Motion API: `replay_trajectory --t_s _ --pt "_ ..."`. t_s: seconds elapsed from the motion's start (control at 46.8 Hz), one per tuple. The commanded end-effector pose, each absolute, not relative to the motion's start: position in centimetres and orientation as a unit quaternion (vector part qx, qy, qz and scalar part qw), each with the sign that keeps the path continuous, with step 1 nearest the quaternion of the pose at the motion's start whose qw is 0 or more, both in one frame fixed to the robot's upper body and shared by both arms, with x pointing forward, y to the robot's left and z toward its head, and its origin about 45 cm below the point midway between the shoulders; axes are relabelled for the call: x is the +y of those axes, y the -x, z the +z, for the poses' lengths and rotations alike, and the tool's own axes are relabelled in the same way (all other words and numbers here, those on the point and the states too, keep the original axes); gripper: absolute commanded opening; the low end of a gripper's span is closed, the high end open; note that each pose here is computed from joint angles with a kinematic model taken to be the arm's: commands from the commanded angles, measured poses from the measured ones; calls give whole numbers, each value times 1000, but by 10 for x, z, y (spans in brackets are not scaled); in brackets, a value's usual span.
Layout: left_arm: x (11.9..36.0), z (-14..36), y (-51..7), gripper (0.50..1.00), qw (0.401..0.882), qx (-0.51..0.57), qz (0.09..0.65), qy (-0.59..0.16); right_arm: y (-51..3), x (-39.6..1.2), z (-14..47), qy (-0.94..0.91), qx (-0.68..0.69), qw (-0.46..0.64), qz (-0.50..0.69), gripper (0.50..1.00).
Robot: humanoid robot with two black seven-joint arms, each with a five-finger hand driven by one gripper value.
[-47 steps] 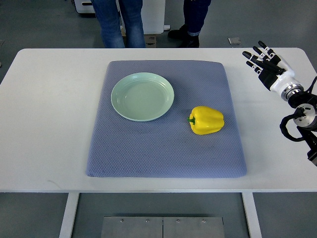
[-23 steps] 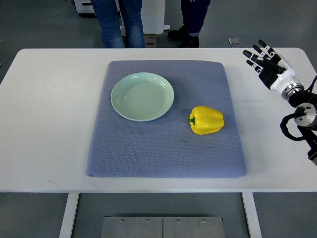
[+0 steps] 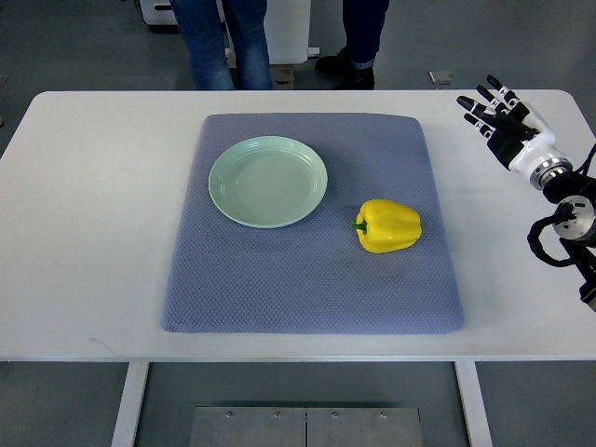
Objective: Place yellow pepper on plate with right hand
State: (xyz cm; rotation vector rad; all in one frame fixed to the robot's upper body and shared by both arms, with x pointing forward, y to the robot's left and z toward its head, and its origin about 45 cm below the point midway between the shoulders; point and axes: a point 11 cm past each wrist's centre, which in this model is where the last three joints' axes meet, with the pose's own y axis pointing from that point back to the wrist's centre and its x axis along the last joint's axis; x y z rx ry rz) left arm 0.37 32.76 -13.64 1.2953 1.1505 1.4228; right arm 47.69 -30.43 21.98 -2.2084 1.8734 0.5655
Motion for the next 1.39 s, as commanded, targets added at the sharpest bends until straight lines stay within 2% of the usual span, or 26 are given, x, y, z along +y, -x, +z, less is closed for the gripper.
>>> replay_trajectory --t_s 0.0,0.428,0.599,1.005,1.369 --pt "328 -136 -4 1000 435 462 571 -520 -477 -305 223 750 627 99 187 1000" --pt "328 -136 -4 1000 435 462 571 -520 -471 -306 241 794 586 64 145 985" --pt "328 -136 -4 1000 435 462 571 -520 -466 -299 251 826 556 8 91 979" --pt "328 -136 -4 1000 435 462 571 -520 -447 -268 278 893 432 -101 -76 970" --pt "328 -136 -4 1000 435 462 571 -520 -434 -232 277 917 318 -185 -151 929"
